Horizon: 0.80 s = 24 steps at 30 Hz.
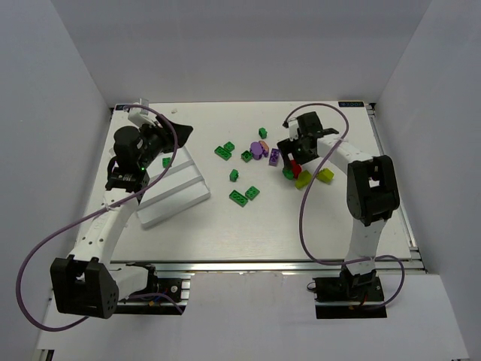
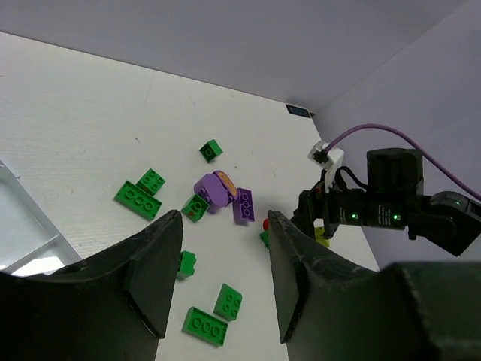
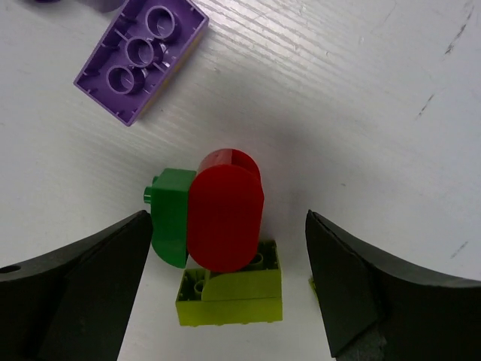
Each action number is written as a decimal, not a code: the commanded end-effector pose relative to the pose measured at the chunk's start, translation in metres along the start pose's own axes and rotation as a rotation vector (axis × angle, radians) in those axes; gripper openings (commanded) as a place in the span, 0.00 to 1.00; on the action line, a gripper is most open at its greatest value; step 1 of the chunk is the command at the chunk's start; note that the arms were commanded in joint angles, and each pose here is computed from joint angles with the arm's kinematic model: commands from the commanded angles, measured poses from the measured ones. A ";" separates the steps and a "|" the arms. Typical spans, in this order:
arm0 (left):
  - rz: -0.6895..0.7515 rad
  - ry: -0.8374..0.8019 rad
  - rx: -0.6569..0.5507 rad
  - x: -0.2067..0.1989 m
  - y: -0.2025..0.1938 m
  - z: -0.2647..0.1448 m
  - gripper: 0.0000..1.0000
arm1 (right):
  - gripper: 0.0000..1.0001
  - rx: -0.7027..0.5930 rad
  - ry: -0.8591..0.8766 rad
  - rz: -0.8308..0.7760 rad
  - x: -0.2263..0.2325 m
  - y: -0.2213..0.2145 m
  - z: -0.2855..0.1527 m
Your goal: Sort the legos into containers by color
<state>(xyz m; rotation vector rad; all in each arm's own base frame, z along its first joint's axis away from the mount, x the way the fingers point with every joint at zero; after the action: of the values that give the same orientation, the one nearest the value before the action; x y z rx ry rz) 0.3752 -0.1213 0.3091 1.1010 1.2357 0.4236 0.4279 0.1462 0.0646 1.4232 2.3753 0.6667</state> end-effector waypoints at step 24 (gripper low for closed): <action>0.022 -0.036 0.000 -0.005 0.000 -0.002 0.60 | 0.89 -0.091 0.235 0.139 -0.004 0.009 -0.016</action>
<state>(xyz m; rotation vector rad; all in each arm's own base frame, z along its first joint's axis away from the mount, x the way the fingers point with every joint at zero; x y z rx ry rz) 0.3743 -0.1231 0.3090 1.1130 1.2224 0.4181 0.4230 0.1362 0.0722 1.6064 2.3940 0.9524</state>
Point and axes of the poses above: each gripper's point midway between its finger pads, its own z axis out along the fingers, its own x axis along the line the jaws close on, y = z × x, the point moved 1 cm from there along -z, back along the fingers, and after that the axes turned 3 degrees about z, right-handed, at the moved point
